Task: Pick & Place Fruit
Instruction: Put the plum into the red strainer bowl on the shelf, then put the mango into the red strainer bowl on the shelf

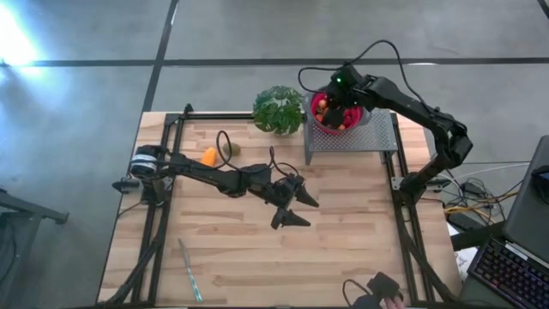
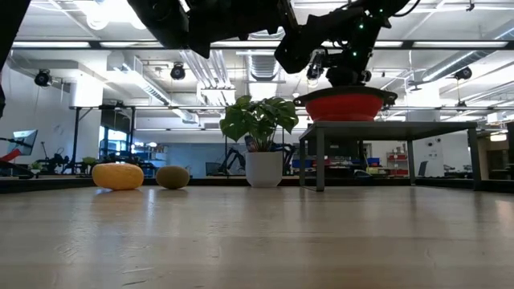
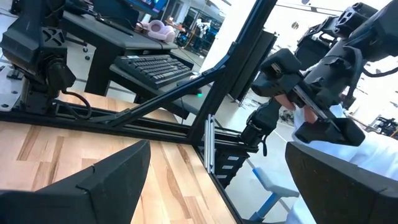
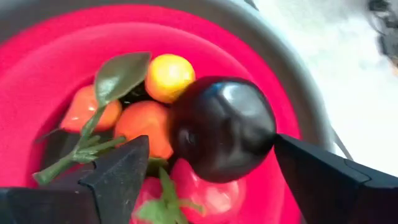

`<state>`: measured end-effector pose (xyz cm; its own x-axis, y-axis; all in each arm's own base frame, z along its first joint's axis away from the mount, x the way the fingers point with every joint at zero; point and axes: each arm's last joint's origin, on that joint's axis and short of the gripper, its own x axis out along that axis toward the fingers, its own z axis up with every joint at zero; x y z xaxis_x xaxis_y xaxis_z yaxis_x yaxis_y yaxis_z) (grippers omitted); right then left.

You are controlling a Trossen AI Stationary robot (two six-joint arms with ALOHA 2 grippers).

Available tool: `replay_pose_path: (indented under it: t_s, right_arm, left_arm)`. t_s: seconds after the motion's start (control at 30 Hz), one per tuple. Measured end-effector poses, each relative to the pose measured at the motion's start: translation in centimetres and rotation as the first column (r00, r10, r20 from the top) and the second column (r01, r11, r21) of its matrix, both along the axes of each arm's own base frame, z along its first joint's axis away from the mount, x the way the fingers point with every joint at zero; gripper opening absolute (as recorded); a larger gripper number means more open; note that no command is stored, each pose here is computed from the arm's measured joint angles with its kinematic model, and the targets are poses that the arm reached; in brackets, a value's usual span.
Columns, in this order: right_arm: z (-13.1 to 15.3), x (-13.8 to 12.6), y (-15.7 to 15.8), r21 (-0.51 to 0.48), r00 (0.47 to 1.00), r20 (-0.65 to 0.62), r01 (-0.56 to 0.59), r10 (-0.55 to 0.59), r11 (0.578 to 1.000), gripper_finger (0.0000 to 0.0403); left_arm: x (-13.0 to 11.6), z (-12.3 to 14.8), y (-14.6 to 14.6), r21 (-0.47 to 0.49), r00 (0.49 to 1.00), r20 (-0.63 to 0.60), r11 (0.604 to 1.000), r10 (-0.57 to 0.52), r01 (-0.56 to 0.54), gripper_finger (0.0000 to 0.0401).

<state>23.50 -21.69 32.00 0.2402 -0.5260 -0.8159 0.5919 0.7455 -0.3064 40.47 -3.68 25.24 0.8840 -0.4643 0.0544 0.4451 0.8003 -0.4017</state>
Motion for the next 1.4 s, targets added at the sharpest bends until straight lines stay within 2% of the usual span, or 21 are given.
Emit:
replay_pose_path:
  t_s: [0.13,0.27,0.4,0.6,0.73,0.87,0.97,1.07,1.27,1.4]
  right_arm:
    - [0.5,-0.1,0.5,0.005,0.999,0.024,-0.033,0.033,0.999,0.0361]
    - [2.2,-0.4,1.7,-0.028,0.996,0.044,-0.073,0.075,0.997,0.0365]
    - [4.7,-1.2,3.6,-0.083,0.989,0.097,-0.108,0.116,0.991,0.0358]
    - [7.7,-2.9,8.0,-0.144,0.962,0.175,-0.184,0.208,0.972,0.0337]
    - [8.2,-4.2,10.9,-0.138,0.942,0.231,-0.215,0.242,0.967,0.0323]
    - [7.2,-5.3,13.2,-0.101,0.929,0.258,-0.247,0.265,0.964,0.031]
    - [5.6,-5.9,14.6,-0.061,0.927,0.267,-0.258,0.265,0.964,0.0299]
    - [3.7,-6.4,15.7,-0.025,0.925,0.265,-0.275,0.272,0.961,0.0287]
    - [-0.3,-7.0,17.2,-0.011,0.903,0.31,-0.31,0.298,0.951,0.0263]
    - [-2.2,-7.2,17.8,-0.008,0.889,0.343,-0.319,0.303,0.948,0.0247]
  left_arm:
    - [0.0,-0.1,0.0,0.001,1.0,-0.007,1.0,0.0,0.0,0.0378]
    - [0.0,-0.5,0.0,0.002,0.999,-0.05,1.0,0.0,0.0,0.0378]
    - [0.0,-0.6,0.0,0.011,0.999,-0.054,1.0,0.002,-0.001,0.0378]
    - [0.0,-1.0,0.0,0.076,0.998,-0.063,0.997,0.005,0.0,0.0377]
    - [0.0,-1.1,0.1,0.117,0.998,-0.058,0.993,0.03,-0.023,0.0378]
    - [-0.5,-0.6,0.4,0.183,0.987,-0.106,0.978,0.122,-0.102,0.0378]
    - [-1.7,0.4,0.7,0.253,0.956,-0.171,0.948,0.239,-0.192,0.0378]
    - [-3.5,1.8,1.2,0.344,0.9,-0.23,0.896,0.371,-0.282,0.0378]
    - [-7.9,4.4,2.1,0.523,0.759,-0.299,0.765,0.578,-0.376,0.0378]
    - [-10.9,5.6,2.5,0.576,0.659,-0.357,0.712,0.662,-0.402,0.0378]
